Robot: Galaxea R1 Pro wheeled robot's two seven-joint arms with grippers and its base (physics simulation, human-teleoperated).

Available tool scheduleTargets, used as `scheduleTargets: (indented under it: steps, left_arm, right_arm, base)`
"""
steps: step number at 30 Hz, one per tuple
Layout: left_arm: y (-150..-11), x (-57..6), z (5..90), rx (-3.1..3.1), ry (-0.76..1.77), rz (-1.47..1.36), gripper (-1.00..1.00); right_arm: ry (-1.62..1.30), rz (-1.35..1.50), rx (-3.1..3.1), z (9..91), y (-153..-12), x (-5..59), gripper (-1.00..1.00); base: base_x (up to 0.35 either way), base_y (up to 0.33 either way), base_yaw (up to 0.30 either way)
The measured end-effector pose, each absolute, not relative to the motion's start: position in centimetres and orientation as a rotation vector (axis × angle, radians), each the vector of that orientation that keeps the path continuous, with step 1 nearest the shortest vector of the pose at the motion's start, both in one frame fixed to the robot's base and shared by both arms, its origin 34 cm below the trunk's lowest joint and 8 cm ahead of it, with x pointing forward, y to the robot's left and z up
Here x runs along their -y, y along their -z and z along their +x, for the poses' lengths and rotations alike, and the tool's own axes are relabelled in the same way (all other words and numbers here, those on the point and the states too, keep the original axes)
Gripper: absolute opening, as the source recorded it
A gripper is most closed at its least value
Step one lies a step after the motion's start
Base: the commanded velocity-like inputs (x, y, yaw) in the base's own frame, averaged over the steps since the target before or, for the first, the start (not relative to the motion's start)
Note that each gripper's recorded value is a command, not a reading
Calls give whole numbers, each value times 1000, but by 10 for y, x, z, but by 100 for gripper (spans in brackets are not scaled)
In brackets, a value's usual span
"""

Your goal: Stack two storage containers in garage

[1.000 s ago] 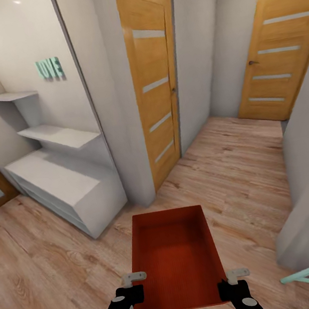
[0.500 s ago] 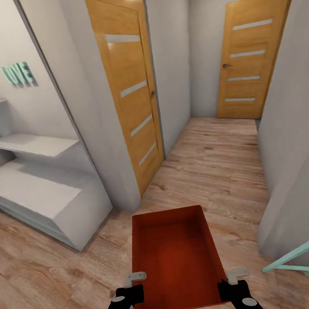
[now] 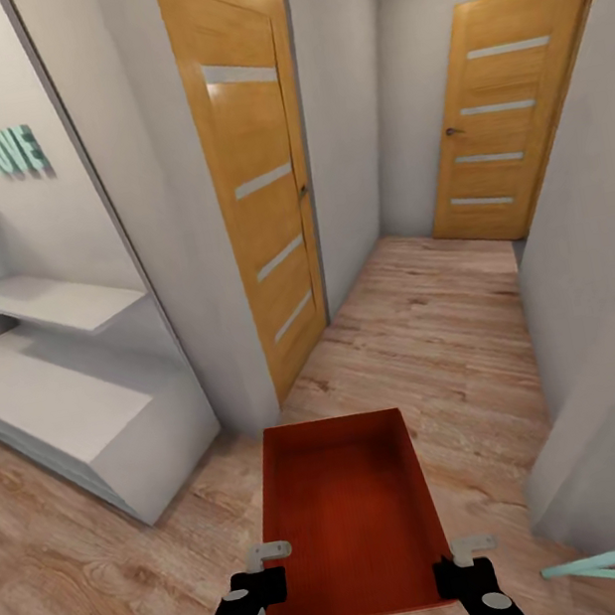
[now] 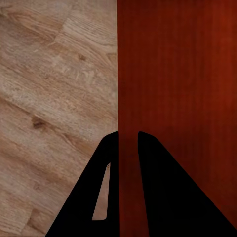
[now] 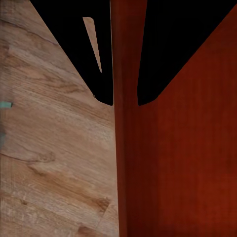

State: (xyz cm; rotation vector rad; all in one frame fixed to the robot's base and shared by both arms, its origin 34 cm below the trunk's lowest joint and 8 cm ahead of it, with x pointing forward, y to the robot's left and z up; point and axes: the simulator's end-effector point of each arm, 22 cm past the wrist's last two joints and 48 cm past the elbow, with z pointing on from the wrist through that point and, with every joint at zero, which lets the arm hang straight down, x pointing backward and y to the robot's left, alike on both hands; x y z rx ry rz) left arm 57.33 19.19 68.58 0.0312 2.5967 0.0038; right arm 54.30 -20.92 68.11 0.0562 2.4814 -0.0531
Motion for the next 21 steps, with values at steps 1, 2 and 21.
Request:
scheduleTargets:
  steps: [1, 2, 21]
  left_arm:
    - [-686, -192, 573, -2596, -4, 31, -100]
    - [-686, -192, 573, -2596, -4, 31, -100]
    - [-686, -192, 574, -2596, -4, 31, -100]
  right_arm:
    - [53, 56, -2481, 543, -681, 209, -100]
    - [53, 56, -2481, 543, -681, 209, -100]
    - [53, 56, -2480, 543, -681, 209, -100]
  base:
    - [335, 0, 0]
    - [335, 0, 0]
    - [335, 0, 0]
